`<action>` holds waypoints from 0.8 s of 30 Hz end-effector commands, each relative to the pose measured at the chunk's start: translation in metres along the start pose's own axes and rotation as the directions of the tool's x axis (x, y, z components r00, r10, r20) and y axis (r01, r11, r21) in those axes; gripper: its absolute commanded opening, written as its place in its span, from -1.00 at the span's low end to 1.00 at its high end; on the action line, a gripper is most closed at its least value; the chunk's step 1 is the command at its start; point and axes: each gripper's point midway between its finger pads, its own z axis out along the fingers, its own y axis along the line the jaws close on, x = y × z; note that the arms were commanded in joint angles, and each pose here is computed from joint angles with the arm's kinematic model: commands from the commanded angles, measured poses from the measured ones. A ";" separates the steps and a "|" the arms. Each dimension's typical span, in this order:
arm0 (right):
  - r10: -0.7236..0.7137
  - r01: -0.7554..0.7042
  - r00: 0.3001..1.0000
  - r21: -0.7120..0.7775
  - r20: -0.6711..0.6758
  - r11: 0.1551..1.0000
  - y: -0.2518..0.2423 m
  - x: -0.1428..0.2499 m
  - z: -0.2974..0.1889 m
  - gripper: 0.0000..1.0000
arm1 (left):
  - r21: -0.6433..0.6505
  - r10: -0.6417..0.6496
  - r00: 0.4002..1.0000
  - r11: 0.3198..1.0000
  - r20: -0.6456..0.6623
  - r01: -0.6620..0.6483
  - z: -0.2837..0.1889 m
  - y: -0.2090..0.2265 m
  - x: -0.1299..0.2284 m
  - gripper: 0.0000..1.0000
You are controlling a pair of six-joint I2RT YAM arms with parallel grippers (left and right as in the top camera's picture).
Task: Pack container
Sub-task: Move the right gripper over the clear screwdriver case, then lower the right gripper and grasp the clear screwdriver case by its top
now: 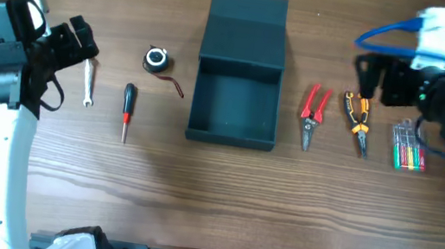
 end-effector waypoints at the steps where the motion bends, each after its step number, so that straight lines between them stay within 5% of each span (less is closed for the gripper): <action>1: 0.097 -0.083 0.989 0.122 -0.109 0.989 -0.064 0.018 0.025 0.99 | -0.020 0.005 1.000 1.000 0.012 -0.005 0.002 0.006 -0.009 0.99; 8: 0.182 -0.098 0.943 0.288 -0.280 0.953 -0.170 0.063 0.087 0.99 | -0.024 0.004 1.000 1.000 -0.003 -0.004 0.002 0.007 -0.005 1.00; 16: 0.127 -0.021 0.828 0.197 -0.546 0.980 -0.194 0.137 0.159 0.99 | -0.024 0.004 1.000 1.000 -0.003 -0.004 0.002 0.007 -0.005 1.00; 24: 0.105 0.016 0.719 0.167 -0.687 0.986 -0.214 0.188 0.169 1.00 | -0.024 0.004 1.000 1.000 -0.003 -0.004 0.002 0.007 -0.005 0.99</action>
